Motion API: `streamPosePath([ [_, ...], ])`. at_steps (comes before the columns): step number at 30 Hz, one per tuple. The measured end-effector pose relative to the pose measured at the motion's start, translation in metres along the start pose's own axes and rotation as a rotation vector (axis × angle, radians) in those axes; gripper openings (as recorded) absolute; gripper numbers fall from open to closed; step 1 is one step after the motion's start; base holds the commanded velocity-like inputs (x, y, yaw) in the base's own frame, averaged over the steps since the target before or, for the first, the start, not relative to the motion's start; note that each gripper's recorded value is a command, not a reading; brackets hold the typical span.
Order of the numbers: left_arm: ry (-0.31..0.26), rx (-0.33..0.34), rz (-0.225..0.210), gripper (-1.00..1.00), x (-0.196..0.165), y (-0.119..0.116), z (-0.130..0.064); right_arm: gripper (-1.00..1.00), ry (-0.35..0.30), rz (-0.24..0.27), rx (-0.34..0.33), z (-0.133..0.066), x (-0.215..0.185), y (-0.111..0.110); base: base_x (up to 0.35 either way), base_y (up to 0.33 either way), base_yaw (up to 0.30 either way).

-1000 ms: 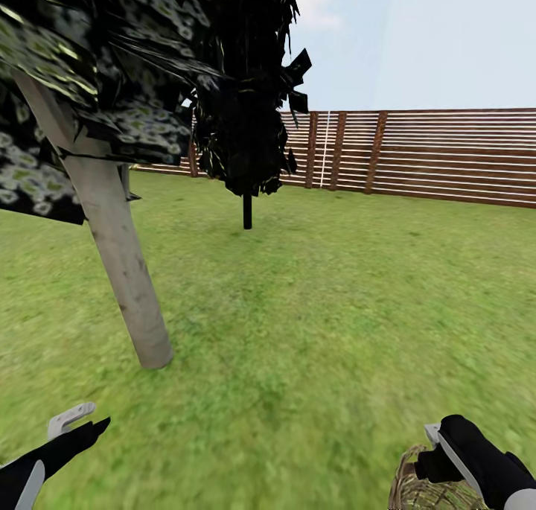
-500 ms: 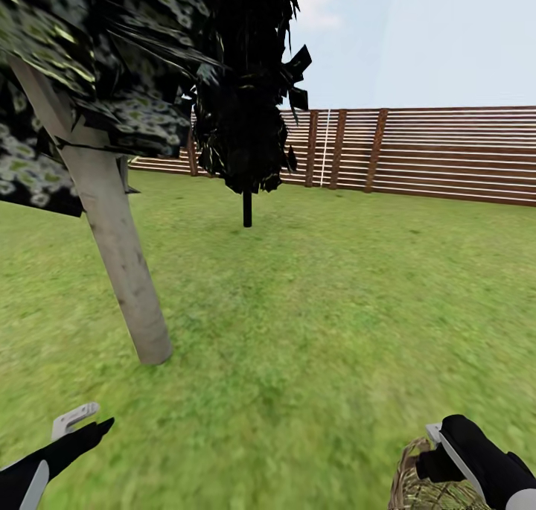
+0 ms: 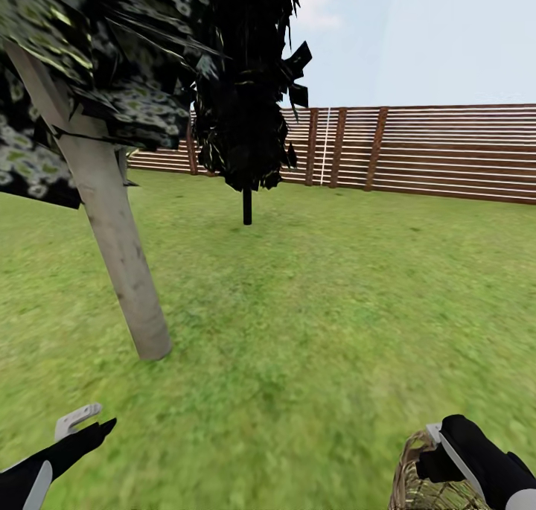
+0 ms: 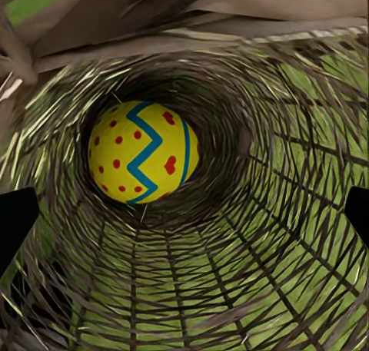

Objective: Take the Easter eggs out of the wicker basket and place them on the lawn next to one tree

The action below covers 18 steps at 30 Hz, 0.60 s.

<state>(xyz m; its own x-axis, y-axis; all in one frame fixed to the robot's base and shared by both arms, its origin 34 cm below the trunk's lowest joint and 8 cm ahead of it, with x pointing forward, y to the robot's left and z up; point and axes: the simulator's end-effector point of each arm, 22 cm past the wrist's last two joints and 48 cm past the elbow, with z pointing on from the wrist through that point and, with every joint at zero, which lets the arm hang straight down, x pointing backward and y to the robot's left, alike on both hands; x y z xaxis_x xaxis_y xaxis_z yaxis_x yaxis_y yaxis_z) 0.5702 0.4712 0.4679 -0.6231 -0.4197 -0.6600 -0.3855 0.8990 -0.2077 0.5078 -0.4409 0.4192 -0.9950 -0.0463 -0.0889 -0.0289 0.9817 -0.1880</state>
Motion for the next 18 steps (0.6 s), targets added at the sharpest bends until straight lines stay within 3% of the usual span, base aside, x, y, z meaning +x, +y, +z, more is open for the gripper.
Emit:
streamPosePath([
  [18,0.008,0.013,-0.008,1.00,0.038,0.001,0.024,1.00,0.000,-0.006,-0.005,0.038,0.011,0.013,0.000,0.000,0.000],
])
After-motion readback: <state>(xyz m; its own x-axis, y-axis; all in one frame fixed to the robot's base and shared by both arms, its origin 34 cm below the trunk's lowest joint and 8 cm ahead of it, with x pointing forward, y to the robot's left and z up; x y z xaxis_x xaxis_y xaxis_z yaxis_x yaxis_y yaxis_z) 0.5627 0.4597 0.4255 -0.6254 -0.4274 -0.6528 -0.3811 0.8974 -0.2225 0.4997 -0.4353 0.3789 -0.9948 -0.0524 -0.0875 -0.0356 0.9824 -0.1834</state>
